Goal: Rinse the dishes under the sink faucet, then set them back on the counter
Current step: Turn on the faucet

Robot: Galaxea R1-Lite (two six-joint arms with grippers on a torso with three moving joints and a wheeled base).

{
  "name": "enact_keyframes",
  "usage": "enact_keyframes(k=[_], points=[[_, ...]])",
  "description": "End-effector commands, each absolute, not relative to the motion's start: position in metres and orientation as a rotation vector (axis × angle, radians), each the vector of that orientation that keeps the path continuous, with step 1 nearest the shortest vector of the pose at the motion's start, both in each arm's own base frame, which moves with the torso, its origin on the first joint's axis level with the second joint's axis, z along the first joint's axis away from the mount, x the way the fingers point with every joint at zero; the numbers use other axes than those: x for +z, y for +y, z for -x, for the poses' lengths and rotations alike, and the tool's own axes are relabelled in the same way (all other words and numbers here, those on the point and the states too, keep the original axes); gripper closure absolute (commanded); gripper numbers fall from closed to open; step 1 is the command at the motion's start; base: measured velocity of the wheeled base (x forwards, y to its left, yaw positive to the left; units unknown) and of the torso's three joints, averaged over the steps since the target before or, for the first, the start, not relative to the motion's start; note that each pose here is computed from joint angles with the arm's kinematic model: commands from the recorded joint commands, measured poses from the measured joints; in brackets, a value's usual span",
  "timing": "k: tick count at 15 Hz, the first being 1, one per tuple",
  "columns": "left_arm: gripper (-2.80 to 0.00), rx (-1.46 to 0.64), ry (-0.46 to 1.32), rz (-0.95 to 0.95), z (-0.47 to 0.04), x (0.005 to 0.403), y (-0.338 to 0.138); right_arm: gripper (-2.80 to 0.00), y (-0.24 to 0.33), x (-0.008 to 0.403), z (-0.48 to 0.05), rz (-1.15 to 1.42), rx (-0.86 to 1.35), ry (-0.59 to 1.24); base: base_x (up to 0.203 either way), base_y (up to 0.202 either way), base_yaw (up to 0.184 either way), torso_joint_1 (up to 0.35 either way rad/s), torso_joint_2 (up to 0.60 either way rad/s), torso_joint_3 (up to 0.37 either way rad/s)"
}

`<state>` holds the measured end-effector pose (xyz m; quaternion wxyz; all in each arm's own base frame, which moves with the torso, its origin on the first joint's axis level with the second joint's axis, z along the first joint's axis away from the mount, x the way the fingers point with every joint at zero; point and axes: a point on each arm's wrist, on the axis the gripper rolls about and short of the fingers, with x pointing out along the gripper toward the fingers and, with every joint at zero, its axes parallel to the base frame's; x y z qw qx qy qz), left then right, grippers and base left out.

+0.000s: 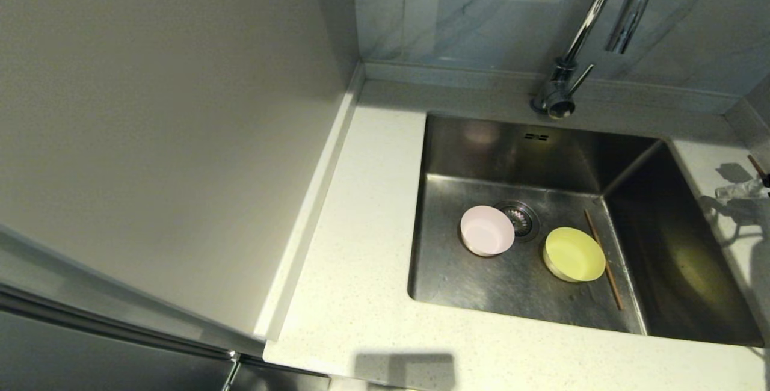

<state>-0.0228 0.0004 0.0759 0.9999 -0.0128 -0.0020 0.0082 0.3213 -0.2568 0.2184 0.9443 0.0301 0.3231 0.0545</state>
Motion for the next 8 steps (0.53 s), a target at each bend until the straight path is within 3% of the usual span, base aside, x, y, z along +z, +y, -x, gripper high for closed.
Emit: enact_keyframes(k=[1, 8], points=[[0.00, 0.017, -0.008, 0.026, 0.023, 0.076, 0.000, -2.80, -0.243, 0.238, -0.315, -0.032, 0.129, 0.622, 0.000, 0.000, 0.000, 0.000, 0.00, 0.000], [0.00, 0.017, -0.008, 0.026, 0.023, 0.076, 0.000, -2.80, -0.221, 0.257, -0.314, 0.065, 0.045, 0.648, 0.000, 0.000, 0.000, 0.000, 0.00, 0.000]])
